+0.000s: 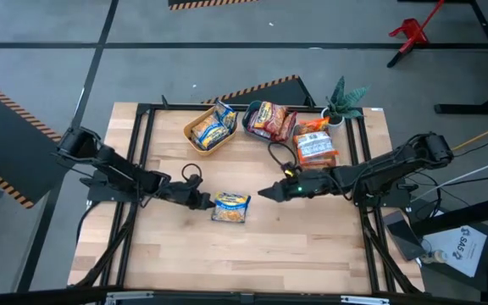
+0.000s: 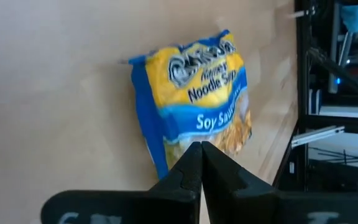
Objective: Sort Maruchan noodles
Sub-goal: Put the blue noodle pack into the yellow bin
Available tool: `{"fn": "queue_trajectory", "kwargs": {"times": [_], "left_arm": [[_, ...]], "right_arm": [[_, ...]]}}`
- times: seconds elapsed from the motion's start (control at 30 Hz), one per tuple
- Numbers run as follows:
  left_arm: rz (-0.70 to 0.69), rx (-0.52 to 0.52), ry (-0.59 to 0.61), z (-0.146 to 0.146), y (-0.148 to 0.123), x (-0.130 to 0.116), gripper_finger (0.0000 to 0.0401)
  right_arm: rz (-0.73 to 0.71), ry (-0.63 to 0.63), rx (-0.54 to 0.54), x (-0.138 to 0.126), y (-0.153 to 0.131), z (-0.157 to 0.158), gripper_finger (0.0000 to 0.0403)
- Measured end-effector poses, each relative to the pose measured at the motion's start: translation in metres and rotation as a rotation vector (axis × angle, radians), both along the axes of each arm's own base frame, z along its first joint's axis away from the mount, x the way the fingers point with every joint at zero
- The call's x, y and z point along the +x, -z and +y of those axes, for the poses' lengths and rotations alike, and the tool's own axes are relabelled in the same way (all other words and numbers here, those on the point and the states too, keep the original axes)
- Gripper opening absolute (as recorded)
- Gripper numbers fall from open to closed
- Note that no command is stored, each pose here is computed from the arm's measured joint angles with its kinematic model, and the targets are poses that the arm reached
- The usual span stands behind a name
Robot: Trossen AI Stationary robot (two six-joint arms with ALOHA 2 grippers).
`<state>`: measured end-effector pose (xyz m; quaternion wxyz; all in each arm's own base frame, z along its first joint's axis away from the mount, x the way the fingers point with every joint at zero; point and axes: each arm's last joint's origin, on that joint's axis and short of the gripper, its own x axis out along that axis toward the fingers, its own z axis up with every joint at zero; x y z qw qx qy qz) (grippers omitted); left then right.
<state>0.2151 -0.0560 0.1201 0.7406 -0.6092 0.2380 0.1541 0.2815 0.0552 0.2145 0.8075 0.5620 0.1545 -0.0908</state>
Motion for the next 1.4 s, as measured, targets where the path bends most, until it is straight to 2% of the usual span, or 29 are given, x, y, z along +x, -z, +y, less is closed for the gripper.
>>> {"fn": "queue_trajectory", "kwargs": {"times": [0.2,0.43,0.7,0.9,1.13,1.4], "left_arm": [[0.031,0.012,0.019,0.007,0.006,0.003,0.0],[0.079,-0.008,0.074,0.003,0.018,0.005,0.0],[0.128,-0.002,0.067,0.002,0.025,0.004,0.0],[0.158,-0.019,0.077,0.002,0.026,0.003,0.0],[0.197,-0.091,0.05,0.0,0.028,0.0,0.0],[0.226,-0.109,0.033,-0.002,0.029,-0.002,0.0]], "right_arm": [[0.046,0.059,-0.008,-0.002,0.005,-0.002,0.0188],[0.077,0.065,-0.017,-0.003,0.008,-0.003,0.0188],[0.269,0.074,-0.015,-0.008,0.03,-0.001,0.0201],[0.263,0.062,0.03,0.002,0.046,0.008,0.0244],[0.235,0.072,0.083,0.012,0.058,0.016,0.0287],[0.239,0.033,-0.013,0.031,0.052,0.02,0.0289]]}}
